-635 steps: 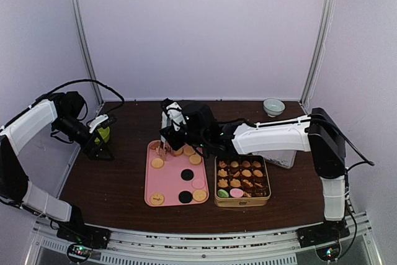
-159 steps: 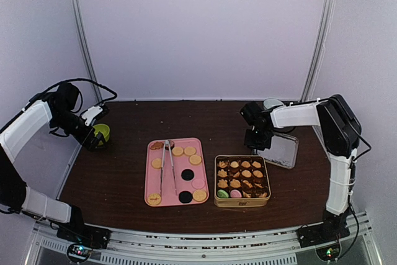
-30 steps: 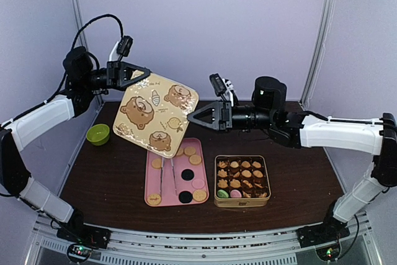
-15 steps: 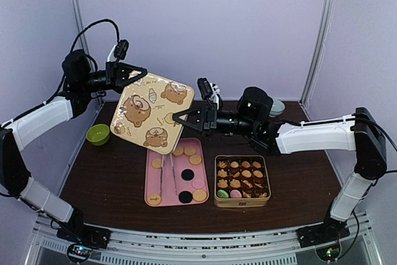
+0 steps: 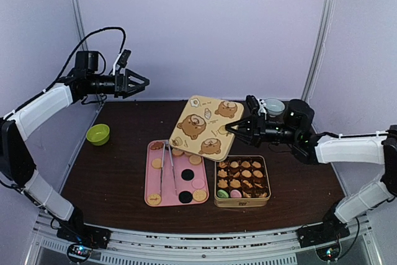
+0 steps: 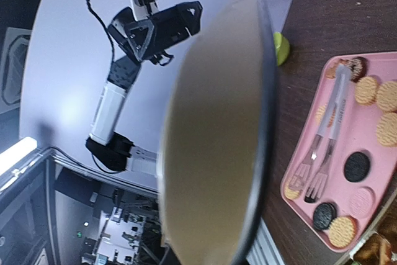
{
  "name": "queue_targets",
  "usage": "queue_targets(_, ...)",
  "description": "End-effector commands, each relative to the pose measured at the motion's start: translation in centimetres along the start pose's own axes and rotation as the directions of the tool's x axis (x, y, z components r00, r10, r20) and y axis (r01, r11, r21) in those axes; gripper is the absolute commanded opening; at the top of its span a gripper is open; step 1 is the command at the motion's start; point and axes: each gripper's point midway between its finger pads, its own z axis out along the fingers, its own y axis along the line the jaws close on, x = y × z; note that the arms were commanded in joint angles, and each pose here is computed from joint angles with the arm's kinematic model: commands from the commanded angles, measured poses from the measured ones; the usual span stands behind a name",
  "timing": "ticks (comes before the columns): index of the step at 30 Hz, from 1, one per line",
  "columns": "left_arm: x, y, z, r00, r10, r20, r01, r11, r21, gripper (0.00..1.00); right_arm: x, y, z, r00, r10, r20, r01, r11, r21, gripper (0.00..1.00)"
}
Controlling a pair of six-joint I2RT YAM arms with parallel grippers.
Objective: Pack the cookies
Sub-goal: Place the box lid on the packing box.
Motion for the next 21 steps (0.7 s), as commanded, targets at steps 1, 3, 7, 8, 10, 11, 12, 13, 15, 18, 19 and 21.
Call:
queue_targets(1, 5.5, 2.8, 1.1, 0.957, 0.157, -0.246, -0.187, 0.977, -0.105, 0.85, 4.4, -5.8, -3.7, 0.993, 0.046, -0.111, -0.018, 0.969, 0.246, 0.00)
queue_targets(3, 7.3, 2.6, 2.2, 0.929, 0.204, -0.310, -0.240, 0.967, -0.083, 0.85, 5.5, -7.1, -4.9, 0.991, 0.082, -0.105, -0.050, 0.959, 0.278, 0.00)
queue_targets(7, 11.2, 2.1, 4.2, 0.850, 0.286, -0.442, -0.326, 0.945, -0.015, 0.85, 7.4, -9.1, -6.5, 0.987, 0.133, -0.094, -0.096, 0.940, 0.326, 0.00)
queue_targets(8, 12.2, 2.0, 4.7, 0.825, 0.312, -0.471, -0.350, 0.937, 0.007, 0.84, 7.8, -9.5, -6.8, 0.986, 0.140, -0.091, -0.102, 0.936, 0.337, 0.00)
queue_targets(10, 14.2, 1.7, 5.7, 0.770, 0.358, -0.529, -0.390, 0.919, 0.054, 0.84, 8.2, -10.0, -7.5, 0.986, 0.148, -0.081, -0.110, 0.928, 0.357, 0.00)
queue_targets(11, 15.0, 1.6, 6.1, 0.743, 0.379, -0.551, -0.407, 0.910, 0.077, 0.83, 8.3, -10.1, -7.8, 0.987, 0.144, -0.073, -0.108, 0.925, 0.363, 0.00)
queue_targets(12, 15.7, 1.4, 6.6, 0.718, 0.403, -0.567, -0.426, 0.899, 0.101, 0.82, 8.4, -10.4, -8.2, 0.987, 0.146, -0.063, -0.112, 0.920, 0.375, 0.00)
queue_targets(13, 16.4, 1.2, 7.2, 0.695, 0.422, -0.581, -0.440, 0.890, 0.120, 0.82, 8.5, -10.6, -8.6, 0.987, 0.149, -0.054, -0.117, 0.915, 0.385, 0.00)
queue_targets(15, 17.6, 0.8, 8.2, 0.650, 0.460, -0.606, -0.463, 0.871, 0.165, 0.81, 8.5, -11.0, -9.1, 0.987, 0.155, -0.036, -0.129, 0.910, 0.393, 0.00)
queue_targets(18, 19.3, 0.1, 9.5, 0.590, 0.498, -0.636, -0.472, 0.852, 0.229, 0.80, 8.8, -11.5, -9.7, 0.987, 0.162, -0.018, -0.141, 0.904, 0.405, 0.00)
queue_targets(19, 19.7, -0.1, 9.9, 0.572, 0.511, -0.641, -0.477, 0.844, 0.246, 0.80, 8.9, -11.5, -9.9, 0.987, 0.163, -0.013, -0.143, 0.902, 0.408, 0.00)
queue_targets(21, 20.5, -0.2, 10.7, 0.540, 0.533, -0.652, -0.490, 0.828, 0.271, 0.80, 9.1, -11.9, -10.1, 0.986, 0.167, -0.013, -0.146, 0.896, 0.419, 0.00)
